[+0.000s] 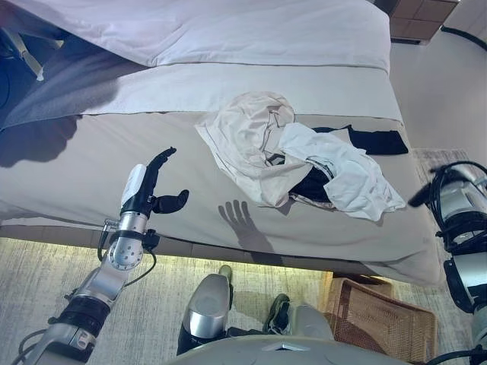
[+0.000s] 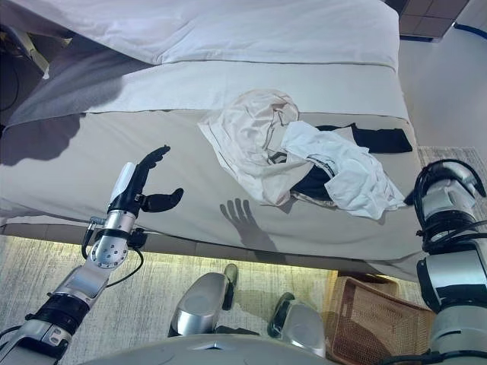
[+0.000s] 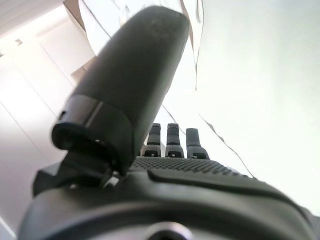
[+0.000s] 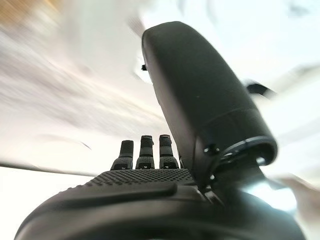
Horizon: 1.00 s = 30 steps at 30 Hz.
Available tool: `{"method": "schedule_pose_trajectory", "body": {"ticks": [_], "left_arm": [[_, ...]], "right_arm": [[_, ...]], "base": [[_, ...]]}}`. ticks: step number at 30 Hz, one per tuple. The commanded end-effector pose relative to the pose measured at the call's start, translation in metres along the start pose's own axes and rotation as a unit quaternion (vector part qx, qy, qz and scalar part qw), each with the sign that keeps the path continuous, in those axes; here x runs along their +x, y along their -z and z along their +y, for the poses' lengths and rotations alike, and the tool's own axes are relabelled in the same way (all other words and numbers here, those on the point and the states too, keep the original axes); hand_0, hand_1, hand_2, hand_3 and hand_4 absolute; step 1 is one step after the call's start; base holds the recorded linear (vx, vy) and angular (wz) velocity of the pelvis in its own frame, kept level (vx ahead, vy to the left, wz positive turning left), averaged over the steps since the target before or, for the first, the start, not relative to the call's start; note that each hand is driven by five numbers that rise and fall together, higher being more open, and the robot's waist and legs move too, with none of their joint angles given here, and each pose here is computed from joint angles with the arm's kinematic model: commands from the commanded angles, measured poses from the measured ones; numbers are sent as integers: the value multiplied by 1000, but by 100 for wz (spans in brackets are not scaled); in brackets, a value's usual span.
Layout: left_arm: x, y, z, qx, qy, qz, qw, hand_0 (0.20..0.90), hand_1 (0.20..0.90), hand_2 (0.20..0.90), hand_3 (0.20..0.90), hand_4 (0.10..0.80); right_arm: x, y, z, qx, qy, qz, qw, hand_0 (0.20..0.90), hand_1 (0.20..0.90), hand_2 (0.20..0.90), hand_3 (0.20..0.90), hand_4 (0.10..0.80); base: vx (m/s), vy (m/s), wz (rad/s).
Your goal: Pick up the clothes from the bed and place them into the basket
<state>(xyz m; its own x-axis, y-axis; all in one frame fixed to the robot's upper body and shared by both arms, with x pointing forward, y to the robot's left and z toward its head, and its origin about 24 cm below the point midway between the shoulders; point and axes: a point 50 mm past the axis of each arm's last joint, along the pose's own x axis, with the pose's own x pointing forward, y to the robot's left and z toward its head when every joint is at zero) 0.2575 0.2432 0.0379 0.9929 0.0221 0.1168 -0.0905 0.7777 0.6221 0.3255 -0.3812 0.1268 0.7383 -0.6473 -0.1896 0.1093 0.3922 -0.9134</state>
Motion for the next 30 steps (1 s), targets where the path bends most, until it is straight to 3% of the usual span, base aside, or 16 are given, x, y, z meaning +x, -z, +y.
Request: {"method": "schedule_pose_trajectory", "body": {"ticks": [1, 9, 18, 30], "left_arm": [[9, -29, 12, 3, -32, -87, 996, 900, 900, 900, 900, 800], [10, -33, 11, -4, -47, -101, 994, 900, 900, 900, 900, 800], [1, -27, 12, -21, -78, -99, 992, 900, 900, 900, 900, 800], [-6, -27, 13, 0, -85, -116, 990, 900, 900, 900, 900, 800]], "right_arm": [[-6, -41, -76, -32, 162, -98, 981, 900, 900, 900, 900, 800], [-14, -64, -80, -28, 218, -164, 962, 900, 900, 900, 900, 800], [-38, -114, -66, -116, 225, -309, 917, 900, 900, 900, 900, 800], [-60, -162, -64, -156, 244, -371, 882, 900, 900, 900, 900, 800]], "base": [[-80, 39, 4], [-122, 25, 8], [-60, 22, 6], [25, 10, 16]]}}
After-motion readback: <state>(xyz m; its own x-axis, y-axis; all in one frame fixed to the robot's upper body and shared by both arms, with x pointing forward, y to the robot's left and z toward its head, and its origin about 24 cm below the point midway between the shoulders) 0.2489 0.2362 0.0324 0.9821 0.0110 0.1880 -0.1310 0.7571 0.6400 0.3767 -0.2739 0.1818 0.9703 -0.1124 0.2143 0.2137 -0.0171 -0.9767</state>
